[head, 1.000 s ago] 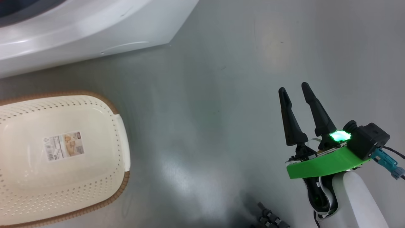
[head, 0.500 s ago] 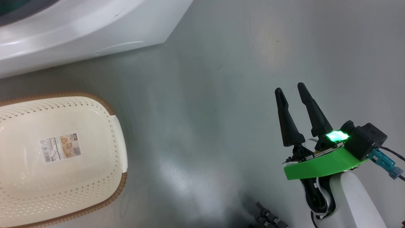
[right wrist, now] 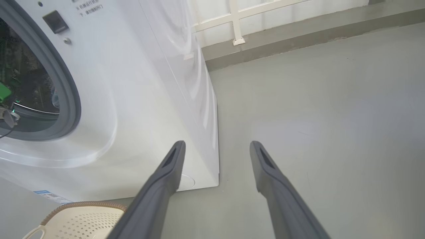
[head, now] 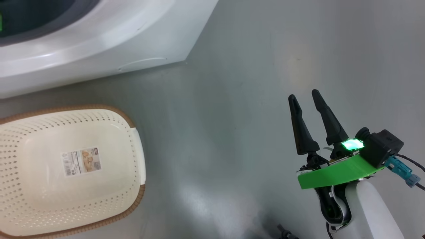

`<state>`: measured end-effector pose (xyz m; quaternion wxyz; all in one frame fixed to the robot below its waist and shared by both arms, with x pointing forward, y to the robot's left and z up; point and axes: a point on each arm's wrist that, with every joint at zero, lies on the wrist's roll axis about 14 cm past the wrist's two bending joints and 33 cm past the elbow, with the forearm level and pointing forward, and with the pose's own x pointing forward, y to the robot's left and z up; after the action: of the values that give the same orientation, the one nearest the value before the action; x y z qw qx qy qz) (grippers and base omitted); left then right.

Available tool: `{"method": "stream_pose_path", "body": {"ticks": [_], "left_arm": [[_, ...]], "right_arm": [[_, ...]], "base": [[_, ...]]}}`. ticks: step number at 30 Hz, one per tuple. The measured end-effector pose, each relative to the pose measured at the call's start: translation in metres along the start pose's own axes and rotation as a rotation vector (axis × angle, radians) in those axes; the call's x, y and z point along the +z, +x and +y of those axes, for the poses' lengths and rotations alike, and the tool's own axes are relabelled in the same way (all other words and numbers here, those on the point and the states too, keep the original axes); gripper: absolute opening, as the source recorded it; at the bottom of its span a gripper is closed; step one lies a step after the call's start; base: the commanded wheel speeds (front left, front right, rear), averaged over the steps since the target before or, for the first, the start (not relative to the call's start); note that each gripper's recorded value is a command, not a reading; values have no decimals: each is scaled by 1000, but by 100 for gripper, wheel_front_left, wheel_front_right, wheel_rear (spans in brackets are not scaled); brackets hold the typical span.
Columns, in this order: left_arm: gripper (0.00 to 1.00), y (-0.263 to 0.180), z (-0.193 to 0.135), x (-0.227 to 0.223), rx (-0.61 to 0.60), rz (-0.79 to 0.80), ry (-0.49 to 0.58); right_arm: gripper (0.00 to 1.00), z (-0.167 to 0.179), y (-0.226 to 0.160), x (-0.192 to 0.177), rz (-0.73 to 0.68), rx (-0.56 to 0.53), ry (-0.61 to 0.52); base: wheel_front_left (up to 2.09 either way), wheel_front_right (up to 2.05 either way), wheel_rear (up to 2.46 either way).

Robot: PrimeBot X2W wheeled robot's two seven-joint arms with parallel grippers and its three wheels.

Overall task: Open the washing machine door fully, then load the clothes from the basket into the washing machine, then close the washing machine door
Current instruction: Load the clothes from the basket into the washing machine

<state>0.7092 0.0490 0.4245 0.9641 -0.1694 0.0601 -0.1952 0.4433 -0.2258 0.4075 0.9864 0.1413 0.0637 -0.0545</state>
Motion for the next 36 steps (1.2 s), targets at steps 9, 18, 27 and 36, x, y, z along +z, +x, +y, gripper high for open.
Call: {"method": "stream_pose_path", "body": {"ticks": [9,18,27,36], "left_arm": [[100,-31,-8,20,-20,-18,11],[100,-70,-15,33,-24,-33,28],[100,-117,-26,46,-18,-65,51],[100,-174,-28,57,29,-108,43]], "right_arm": [[100,9,-1,19,-48,24,-1],[100,24,-4,35,-86,66,4],[100,38,-12,56,-135,106,-7],[100,45,-27,71,-173,124,-9]], "base": [[0,0,0],[0,0,0],[0,0,0],[0,0,0]]}}
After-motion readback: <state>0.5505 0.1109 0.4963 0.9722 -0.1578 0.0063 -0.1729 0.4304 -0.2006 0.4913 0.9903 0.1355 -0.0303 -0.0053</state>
